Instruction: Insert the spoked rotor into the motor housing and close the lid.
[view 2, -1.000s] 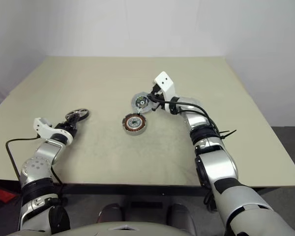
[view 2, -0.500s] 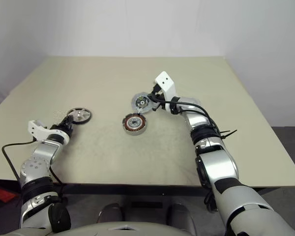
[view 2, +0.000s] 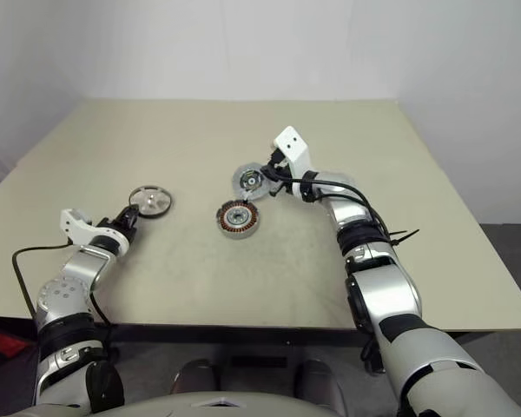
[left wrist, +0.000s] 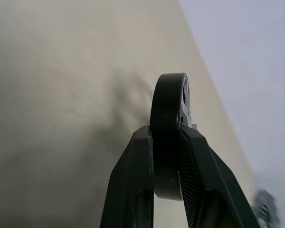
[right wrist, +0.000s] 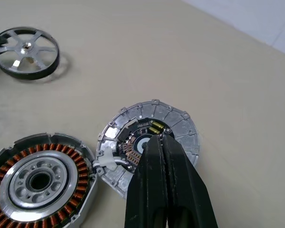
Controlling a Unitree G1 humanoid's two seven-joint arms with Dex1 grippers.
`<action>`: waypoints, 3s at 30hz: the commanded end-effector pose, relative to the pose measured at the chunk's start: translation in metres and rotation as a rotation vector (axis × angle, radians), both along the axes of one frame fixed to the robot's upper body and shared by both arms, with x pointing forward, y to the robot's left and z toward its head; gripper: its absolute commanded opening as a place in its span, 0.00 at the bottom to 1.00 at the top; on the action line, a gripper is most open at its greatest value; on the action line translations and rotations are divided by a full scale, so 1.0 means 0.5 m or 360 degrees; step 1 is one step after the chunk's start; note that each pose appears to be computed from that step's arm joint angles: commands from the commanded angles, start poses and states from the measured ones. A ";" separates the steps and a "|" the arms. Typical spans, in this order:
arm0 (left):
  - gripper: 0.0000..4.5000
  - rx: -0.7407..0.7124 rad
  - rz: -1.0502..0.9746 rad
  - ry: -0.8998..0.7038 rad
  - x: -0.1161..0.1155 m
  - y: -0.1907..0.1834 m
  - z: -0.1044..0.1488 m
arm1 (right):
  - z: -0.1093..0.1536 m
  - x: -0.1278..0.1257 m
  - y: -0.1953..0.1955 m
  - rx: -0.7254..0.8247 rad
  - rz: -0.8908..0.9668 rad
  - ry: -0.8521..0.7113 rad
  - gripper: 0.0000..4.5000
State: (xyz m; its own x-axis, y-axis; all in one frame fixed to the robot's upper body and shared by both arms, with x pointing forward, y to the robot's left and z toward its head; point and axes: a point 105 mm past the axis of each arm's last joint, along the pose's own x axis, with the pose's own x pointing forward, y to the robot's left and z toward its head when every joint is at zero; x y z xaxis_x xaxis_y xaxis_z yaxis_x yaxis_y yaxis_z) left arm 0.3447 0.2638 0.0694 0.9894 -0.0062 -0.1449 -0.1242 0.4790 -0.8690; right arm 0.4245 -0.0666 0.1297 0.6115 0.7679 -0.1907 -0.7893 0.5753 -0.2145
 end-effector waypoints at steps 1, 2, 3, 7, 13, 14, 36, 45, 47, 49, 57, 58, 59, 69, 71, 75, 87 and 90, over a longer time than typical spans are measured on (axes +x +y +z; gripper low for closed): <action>0.09 -0.0091 -0.0073 -0.0234 -0.003 -0.010 0.070 | 0.018 0.002 -0.032 -0.0019 0.0004 -0.0040 0.00; 0.09 -0.0126 -0.0090 -0.0255 -0.005 -0.013 0.075 | 0.015 0.002 -0.041 -0.0041 -0.0001 -0.0037 0.00; 0.09 -0.0155 -0.0103 -0.0267 -0.007 -0.016 0.078 | 0.014 0.003 -0.049 -0.0054 -0.0011 -0.0035 0.00; 0.09 -0.0373 -0.0338 -0.0266 -0.015 -0.073 0.085 | 0.007 0.008 -0.106 -0.0207 -0.0073 -0.0042 0.00; 0.09 -0.0494 -0.0676 -0.0123 -0.027 -0.159 0.067 | -0.008 -0.026 -0.130 -0.0401 0.0137 -0.0034 0.00; 0.09 -0.0483 -0.0731 -0.0102 -0.027 -0.175 0.065 | -0.014 -0.034 -0.128 -0.0419 0.0178 -0.0027 0.00; 0.09 -0.0346 -0.1060 0.0032 -0.014 -0.292 0.049 | 0.003 -0.045 -0.094 -0.0353 0.0164 -0.0076 0.00; 0.09 -0.0335 -0.0976 0.0019 0.001 -0.274 0.052 | -0.006 -0.042 -0.093 -0.0352 0.0154 -0.0070 0.00; 0.09 -0.0329 -0.0981 0.0036 0.001 -0.276 0.049 | -0.007 -0.041 -0.093 -0.0351 0.0152 -0.0071 0.00; 0.09 -0.0324 -0.0987 0.0059 0.001 -0.279 0.043 | -0.007 -0.041 -0.093 -0.0348 0.0149 -0.0073 0.00; 0.09 -0.0318 -0.1014 0.0115 0.001 -0.288 0.031 | -0.002 -0.040 -0.091 -0.0340 0.0140 -0.0082 0.00; 0.09 -0.0318 -0.1021 0.0118 0.001 -0.290 0.030 | -0.001 -0.040 -0.091 -0.0340 0.0140 -0.0082 0.00; 0.09 -0.0317 -0.1027 0.0123 0.001 -0.292 0.029 | 0.000 -0.040 -0.091 -0.0339 0.0140 -0.0083 0.00; 0.09 -0.0311 -0.1002 0.0145 0.004 -0.285 0.022 | 0.014 -0.041 -0.082 -0.0330 0.0140 -0.0100 0.00; 0.24 -0.0296 -0.0997 0.0150 0.004 -0.282 0.021 | 0.018 -0.040 -0.081 -0.0327 0.0131 -0.0104 0.00; 0.50 -0.0279 -0.0951 0.0183 0.005 -0.272 0.013 | 0.020 -0.037 -0.082 -0.0328 0.0113 -0.0110 0.00; 0.64 -0.0256 -0.0898 0.0147 -0.020 -0.236 0.029 | 0.006 -0.035 -0.083 -0.0329 0.0109 -0.0106 0.00; 0.64 -0.0224 -0.0887 0.0129 -0.032 -0.224 0.041 | 0.006 -0.034 -0.079 -0.0326 0.0115 -0.0108 0.00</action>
State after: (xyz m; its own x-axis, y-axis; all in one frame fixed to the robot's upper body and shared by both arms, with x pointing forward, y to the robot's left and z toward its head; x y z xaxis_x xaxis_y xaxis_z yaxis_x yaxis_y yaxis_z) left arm 0.3285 0.1496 0.0699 0.8044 -0.5452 -0.2359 -0.0208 0.3711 -0.9284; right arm 0.4040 -0.1106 0.1149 0.5634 0.7430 -0.3612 -0.8216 0.4579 -0.3396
